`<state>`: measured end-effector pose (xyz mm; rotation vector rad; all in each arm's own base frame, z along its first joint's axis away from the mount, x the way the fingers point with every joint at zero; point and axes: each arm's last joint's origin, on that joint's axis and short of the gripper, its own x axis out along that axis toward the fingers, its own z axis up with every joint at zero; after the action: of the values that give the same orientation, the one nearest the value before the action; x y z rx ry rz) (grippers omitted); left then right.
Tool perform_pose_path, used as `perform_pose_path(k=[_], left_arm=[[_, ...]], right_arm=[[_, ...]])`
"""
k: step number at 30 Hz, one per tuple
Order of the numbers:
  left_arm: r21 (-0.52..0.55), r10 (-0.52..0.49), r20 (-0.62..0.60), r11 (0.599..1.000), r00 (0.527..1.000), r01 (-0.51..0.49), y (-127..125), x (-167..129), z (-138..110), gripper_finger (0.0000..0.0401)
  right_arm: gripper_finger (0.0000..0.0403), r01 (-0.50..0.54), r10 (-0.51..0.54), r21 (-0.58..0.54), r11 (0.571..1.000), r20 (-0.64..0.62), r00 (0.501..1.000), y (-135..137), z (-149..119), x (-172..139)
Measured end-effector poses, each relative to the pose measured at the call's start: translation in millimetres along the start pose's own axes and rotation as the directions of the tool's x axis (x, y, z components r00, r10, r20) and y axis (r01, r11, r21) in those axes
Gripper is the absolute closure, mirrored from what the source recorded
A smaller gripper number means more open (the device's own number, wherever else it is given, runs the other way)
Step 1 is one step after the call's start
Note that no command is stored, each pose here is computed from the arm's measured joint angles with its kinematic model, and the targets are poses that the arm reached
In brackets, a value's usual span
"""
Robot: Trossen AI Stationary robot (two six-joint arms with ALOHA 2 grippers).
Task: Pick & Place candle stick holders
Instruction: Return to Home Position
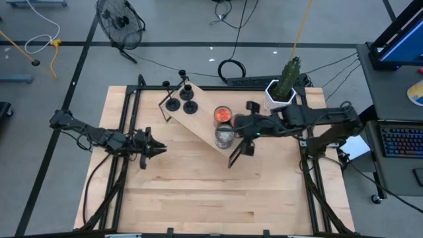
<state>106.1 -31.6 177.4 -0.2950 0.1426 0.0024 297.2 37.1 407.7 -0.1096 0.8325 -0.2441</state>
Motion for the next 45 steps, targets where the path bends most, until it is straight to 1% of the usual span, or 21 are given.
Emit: perform_pose_path(k=[3, 6, 9, 11, 13, 16, 21, 24, 28, 30, 35, 39, 42, 45], left_arm=[[0.071, -0.005, 0.014, 0.998, 1.0, 0.004, -0.5, 0.0, 1.4, 0.0313], [0.152, -0.028, 0.077, 0.988, 0.997, 0.016, -2.8, -0.4, 7.8, 0.0313], [0.236, -0.086, 0.126, 0.97, 0.988, 0.054, -5.8, -1.2, 13.8, 0.0313], [0.274, -0.134, 0.119, 0.957, 0.984, 0.097, -7.3, -1.7, 14.1, 0.0313], [0.277, -0.163, 0.087, 0.952, 0.983, 0.133, -7.2, -2.6, 11.6, 0.0313], [0.243, -0.165, 0.051, 0.959, 0.985, 0.148, -5.8, -4.2, 8.3, 0.0313], [0.261, -0.17, 0.062, 0.954, 0.983, 0.149, -4.4, -8.2, 8.8, 0.0313], [0.282, -0.155, 0.08, 0.951, 0.985, 0.127, -3.1, -10.8, 9.7, 0.0313], [0.304, -0.101, 0.099, 0.95, 0.99, 0.067, 0.3, -14.4, 9.5, 0.0313], [0.303, -0.091, 0.101, 0.951, 0.991, 0.056, 1.4, -15.8, 9.1, 0.0313], [0.3, -0.109, 0.1, 0.951, 0.989, 0.074, 1.4, -17.2, 9.1, 0.0313], [0.279, -0.151, 0.085, 0.952, 0.985, 0.122, 0.2, -17.1, 8.6, 0.0313], [0.28, -0.197, 0.071, 0.945, 0.978, 0.17, -1.2, -17.4, 8.2, 0.0313], [0.282, -0.212, 0.065, 0.941, 0.975, 0.186, -1.6, -17.4, 8.0, 0.0313]], right_arm=[[0.0402, -0.005, 0.005, 0.051, 0.999, 0.001, 1.0, -2.4, -23.4, -4.7], [0.0402, -0.025, 0.02, 0.135, 0.99, 0.042, 0.999, -5.3, -50.3, -12.1], [0.0402, -0.081, 0.048, 0.222, 0.972, 0.15, 0.987, -7.5, -75.1, -22.5], [0.04, -0.122, 0.066, 0.256, 0.959, 0.215, 0.974, -8.9, -91.9, -27.9], [0.0399, -0.159, 0.083, 0.258, 0.953, 0.281, 0.956, -10.4, -108.2, -32.8], [0.0401, -0.21, 0.104, 0.268, 0.94, 0.361, 0.927, -13.1, -130.6, -38.3], [0.04, -0.267, 0.125, 0.298, 0.917, 0.422, 0.898, -16.4, -164.8, -37.9], [0.0399, -0.302, 0.133, 0.331, 0.894, 0.449, 0.884, -18.8, -183.5, -36.9], [0.0398, -0.343, 0.144, 0.383, 0.858, 0.461, 0.876, -21.1, -205.8, -34.4], [0.0399, -0.36, 0.15, 0.394, 0.846, 0.472, 0.869, -22.1, -214.8, -33.9], [0.0398, -0.386, 0.157, 0.384, 0.839, 0.508, 0.847, -21.4, -232.5, -25.6], [0.0398, -0.412, 0.164, 0.351, 0.841, 0.56, 0.812, -15.4, -244.7, -8.2], [0.0399, -0.474, 0.231, 0.33, 0.817, 0.566, 0.792, -8.9, -255.0, 5.6], [0.0399, -0.536, 0.279, 0.317, 0.782, 0.591, 0.757, -4.3, -263.3, 15.5]])
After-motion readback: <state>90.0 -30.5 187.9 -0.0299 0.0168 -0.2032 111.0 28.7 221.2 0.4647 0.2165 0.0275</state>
